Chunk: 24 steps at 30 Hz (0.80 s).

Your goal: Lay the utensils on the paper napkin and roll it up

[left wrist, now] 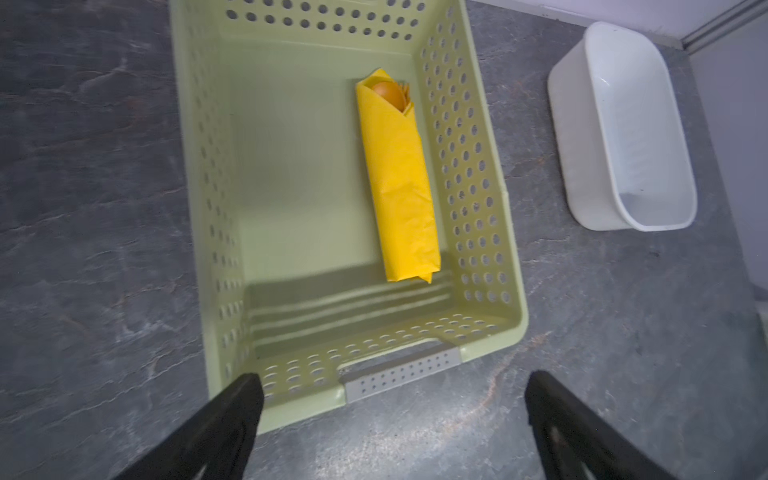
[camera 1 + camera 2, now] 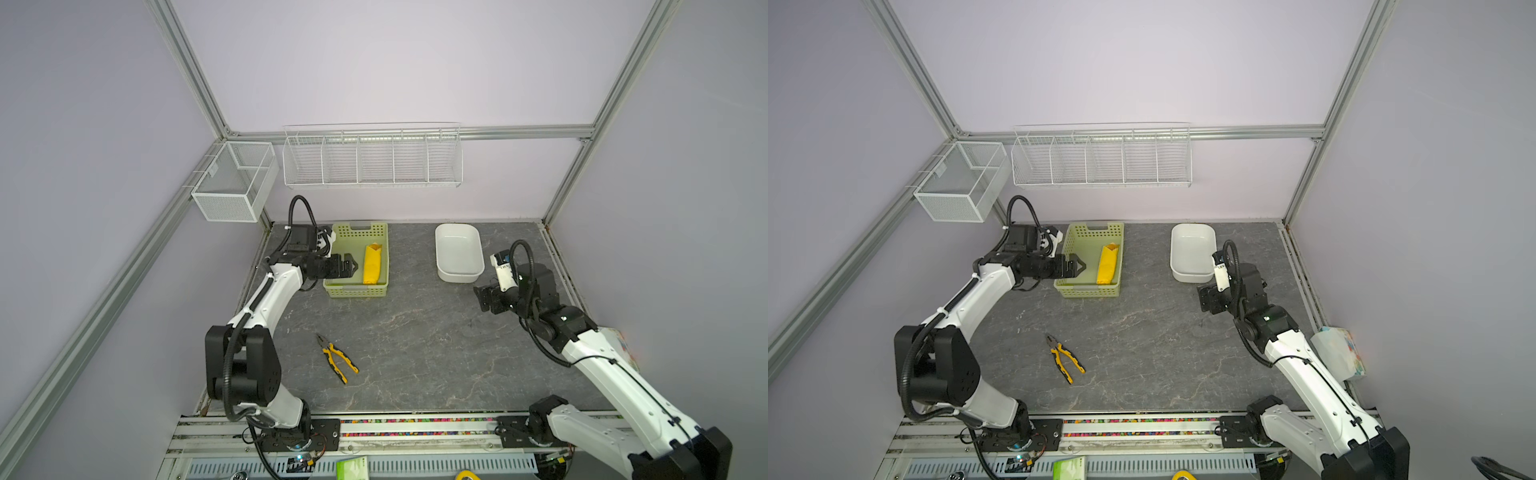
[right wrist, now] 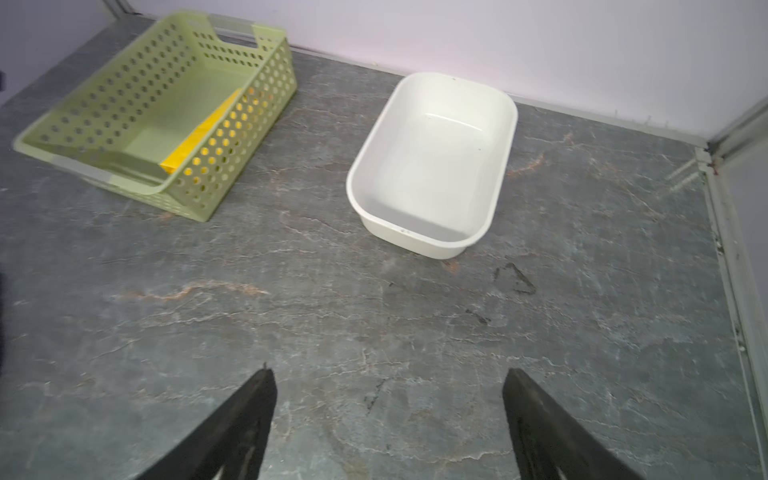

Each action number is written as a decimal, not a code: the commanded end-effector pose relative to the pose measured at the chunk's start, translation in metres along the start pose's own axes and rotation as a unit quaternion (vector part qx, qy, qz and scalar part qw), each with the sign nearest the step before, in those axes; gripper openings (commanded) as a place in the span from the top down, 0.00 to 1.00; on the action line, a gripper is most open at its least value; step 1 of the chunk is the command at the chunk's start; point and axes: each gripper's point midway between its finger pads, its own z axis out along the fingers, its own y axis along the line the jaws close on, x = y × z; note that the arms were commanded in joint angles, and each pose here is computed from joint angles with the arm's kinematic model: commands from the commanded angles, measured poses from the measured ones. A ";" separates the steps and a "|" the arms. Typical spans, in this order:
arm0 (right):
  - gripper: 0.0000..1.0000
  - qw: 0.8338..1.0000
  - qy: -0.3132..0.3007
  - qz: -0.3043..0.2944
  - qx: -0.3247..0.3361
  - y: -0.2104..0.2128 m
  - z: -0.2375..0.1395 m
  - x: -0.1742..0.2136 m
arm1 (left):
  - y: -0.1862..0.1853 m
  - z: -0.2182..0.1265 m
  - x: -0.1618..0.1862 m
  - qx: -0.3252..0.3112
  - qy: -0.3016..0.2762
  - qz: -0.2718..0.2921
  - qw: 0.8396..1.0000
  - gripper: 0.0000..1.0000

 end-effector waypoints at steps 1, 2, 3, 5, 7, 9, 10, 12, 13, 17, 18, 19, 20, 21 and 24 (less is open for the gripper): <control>0.11 0.997 -0.036 0.031 0.063 -0.031 0.010 -0.001 | 0.027 -0.013 -0.022 -0.074 -0.090 0.007 0.993 0.01; 0.11 0.996 -0.037 0.042 0.072 -0.038 0.014 0.004 | 0.033 -0.017 -0.020 -0.094 -0.105 0.003 0.990 0.01; 0.11 0.994 -0.038 0.053 0.084 -0.046 0.017 0.009 | 0.044 -0.021 -0.017 -0.121 -0.120 -0.005 0.985 0.01; 0.11 0.990 -0.036 0.074 0.110 -0.063 0.024 0.021 | 0.058 -0.030 -0.012 -0.161 -0.152 -0.008 0.975 0.01; 0.11 0.988 -0.035 0.081 0.130 -0.074 0.032 0.032 | 0.072 -0.038 -0.004 -0.197 -0.179 -0.006 0.964 0.01; 0.11 0.983 -0.039 0.076 0.162 -0.092 0.036 0.043 | 0.083 -0.045 0.003 -0.228 -0.202 -0.009 0.953 0.01; 0.11 0.980 -0.044 0.075 0.178 -0.100 0.038 0.049 | 0.089 -0.048 0.008 -0.242 -0.212 -0.011 0.947 0.01; 0.11 0.975 -0.051 0.084 0.198 -0.112 0.042 0.060 | 0.098 -0.051 0.015 -0.263 -0.233 -0.012 0.936 0.01; 0.11 0.973 -0.055 0.091 0.204 -0.117 0.044 0.064 | 0.102 -0.052 0.019 -0.272 -0.241 -0.009 0.932 0.01; 0.11 0.970 -0.062 0.107 0.208 -0.132 0.058 0.078 | 0.112 -0.038 0.030 -0.290 -0.253 0.022 0.923 0.01; 0.11 0.970 -0.068 0.109 0.205 -0.134 0.062 0.077 | 0.117 -0.032 0.034 -0.296 -0.245 0.022 0.923 0.01; 0.11 0.970 -0.071 0.111 0.205 -0.137 0.066 0.078 | 0.121 -0.027 0.036 -0.298 -0.241 0.021 0.924 0.01; 0.11 0.970 -0.069 0.114 0.203 -0.139 0.068 0.075 | 0.123 -0.022 0.037 -0.293 -0.243 0.018 0.925 0.01; 0.11 0.971 -0.082 0.111 0.198 -0.139 0.071 0.070 | 0.123 -0.019 0.035 -0.284 -0.252 0.019 0.925 0.01; 0.11 0.972 -0.104 0.108 0.182 -0.141 0.080 0.060 | 0.118 -0.023 0.027 -0.264 -0.283 0.021 0.922 0.01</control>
